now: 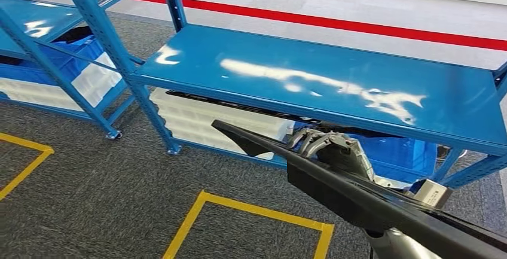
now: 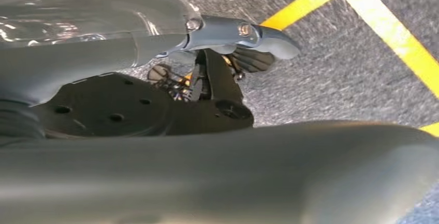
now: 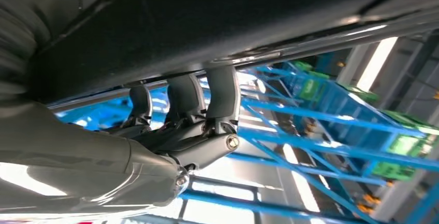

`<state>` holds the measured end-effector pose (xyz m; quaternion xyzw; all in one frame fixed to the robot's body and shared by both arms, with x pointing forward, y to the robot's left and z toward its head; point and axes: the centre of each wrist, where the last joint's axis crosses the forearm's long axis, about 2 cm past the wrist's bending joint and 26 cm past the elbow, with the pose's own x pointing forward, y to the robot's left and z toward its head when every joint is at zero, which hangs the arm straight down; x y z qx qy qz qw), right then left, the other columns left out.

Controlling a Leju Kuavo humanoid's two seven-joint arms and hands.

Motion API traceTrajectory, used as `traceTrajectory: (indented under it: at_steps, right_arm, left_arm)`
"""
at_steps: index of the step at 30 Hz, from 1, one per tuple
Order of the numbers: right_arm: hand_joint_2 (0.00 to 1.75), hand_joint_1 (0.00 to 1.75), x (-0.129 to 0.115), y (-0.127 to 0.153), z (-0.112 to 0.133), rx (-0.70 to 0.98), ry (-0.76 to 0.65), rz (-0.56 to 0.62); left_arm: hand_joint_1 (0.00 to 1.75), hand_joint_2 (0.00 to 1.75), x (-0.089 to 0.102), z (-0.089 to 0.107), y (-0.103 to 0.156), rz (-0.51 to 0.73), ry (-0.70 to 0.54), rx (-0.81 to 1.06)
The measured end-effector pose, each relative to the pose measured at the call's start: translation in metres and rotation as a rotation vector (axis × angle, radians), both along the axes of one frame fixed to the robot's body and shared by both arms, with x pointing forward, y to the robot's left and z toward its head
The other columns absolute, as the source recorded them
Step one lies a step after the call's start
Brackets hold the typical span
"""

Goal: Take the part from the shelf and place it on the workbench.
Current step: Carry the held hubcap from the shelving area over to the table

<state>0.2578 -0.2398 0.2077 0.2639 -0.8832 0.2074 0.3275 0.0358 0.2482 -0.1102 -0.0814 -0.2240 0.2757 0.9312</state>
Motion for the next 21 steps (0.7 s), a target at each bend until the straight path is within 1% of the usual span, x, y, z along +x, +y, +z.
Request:
traceTrajectory:
  at_steps: [11, 15, 21]
  right_arm:
    - [1.75, 1.75, -0.006, 0.001, 0.002, 0.024, -0.033, 0.009]
    - [1.75, 1.75, -0.009, -0.006, -0.001, 0.045, -0.035, -0.001]
    - [1.75, 1.75, -0.013, -0.015, -0.006, 0.056, -0.026, -0.017]
  left_arm:
    - [0.0, 1.75, -0.004, -0.001, 0.003, -0.008, 0.033, 0.01]
    - [0.0, 1.75, 0.003, 0.0, 0.004, -0.024, 0.028, 0.018]
    - [0.0, 1.75, 0.003, 0.0, 0.004, -0.048, 0.058, 0.026]
